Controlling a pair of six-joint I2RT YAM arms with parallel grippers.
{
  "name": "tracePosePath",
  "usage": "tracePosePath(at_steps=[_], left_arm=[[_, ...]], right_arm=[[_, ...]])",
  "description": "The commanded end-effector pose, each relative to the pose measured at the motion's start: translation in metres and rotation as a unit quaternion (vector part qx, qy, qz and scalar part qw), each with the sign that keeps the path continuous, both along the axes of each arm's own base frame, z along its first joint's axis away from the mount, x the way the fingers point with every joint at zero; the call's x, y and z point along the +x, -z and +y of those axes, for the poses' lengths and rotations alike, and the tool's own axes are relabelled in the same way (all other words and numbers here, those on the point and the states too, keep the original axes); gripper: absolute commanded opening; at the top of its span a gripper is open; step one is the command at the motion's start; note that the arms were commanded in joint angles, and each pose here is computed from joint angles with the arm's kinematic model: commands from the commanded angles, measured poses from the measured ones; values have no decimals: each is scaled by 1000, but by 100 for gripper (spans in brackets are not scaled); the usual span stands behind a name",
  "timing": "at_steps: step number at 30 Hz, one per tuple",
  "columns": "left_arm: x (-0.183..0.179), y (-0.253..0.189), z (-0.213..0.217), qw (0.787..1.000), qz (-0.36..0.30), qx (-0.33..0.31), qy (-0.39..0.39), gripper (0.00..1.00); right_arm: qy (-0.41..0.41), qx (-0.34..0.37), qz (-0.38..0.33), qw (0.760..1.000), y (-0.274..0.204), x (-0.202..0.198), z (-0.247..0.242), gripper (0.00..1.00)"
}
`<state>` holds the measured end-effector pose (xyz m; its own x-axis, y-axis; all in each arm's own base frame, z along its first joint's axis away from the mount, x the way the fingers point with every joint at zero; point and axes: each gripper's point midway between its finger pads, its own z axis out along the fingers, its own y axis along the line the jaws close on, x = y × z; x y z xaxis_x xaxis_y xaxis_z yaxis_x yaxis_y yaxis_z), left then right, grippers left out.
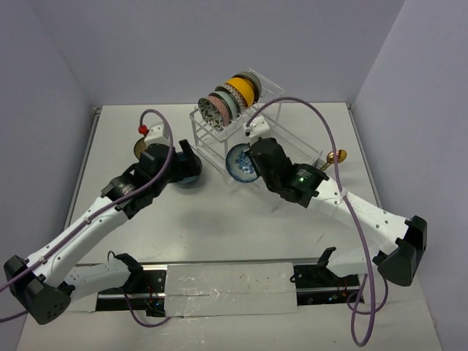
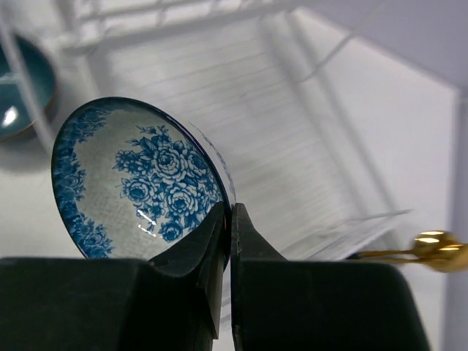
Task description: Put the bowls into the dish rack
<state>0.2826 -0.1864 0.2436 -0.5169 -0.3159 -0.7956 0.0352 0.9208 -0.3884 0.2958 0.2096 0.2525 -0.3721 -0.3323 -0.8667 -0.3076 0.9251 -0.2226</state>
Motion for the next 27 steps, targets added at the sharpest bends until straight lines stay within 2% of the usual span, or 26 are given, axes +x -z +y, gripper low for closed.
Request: tracePosePath(at_steps=[1,2,3,5,6,8,15,20,23,27], left_arm=[[4,-21,7,998,-13,-52,25,99],[10,-20,22,999,-10,-47,9,99],[12,-21,27,999,-9,-46,8,99],[17,-23,44,999,-12,-41,-5,99],[18,-23,50,999,-13,-38,-11,99],[20,-23,67,999,-14,-28,-26,99],[19,-8,106,998,-23,3,-60,99],[22,7,116,997,-14,8,-72,99],[23,16,119,997,-2,10,-71,99],[23,22,123,997,4,13,-74,99]], right_arm=[[117,3,-159,980,-112,25,-53,0],[150,4,-187,971,-129,29,-63,0],[156,-25,-199,967,-137,35,-69,0],[192,-8,-245,950,-172,45,-82,0],[193,-37,-258,946,-179,51,-87,0],[221,-11,-306,926,-211,62,-101,0],[230,-47,-396,888,-276,113,-111,0],[230,-75,-419,875,-289,153,-103,0],[214,-100,-412,880,-273,187,-87,0],[192,-107,-406,887,-262,210,-75,0]])
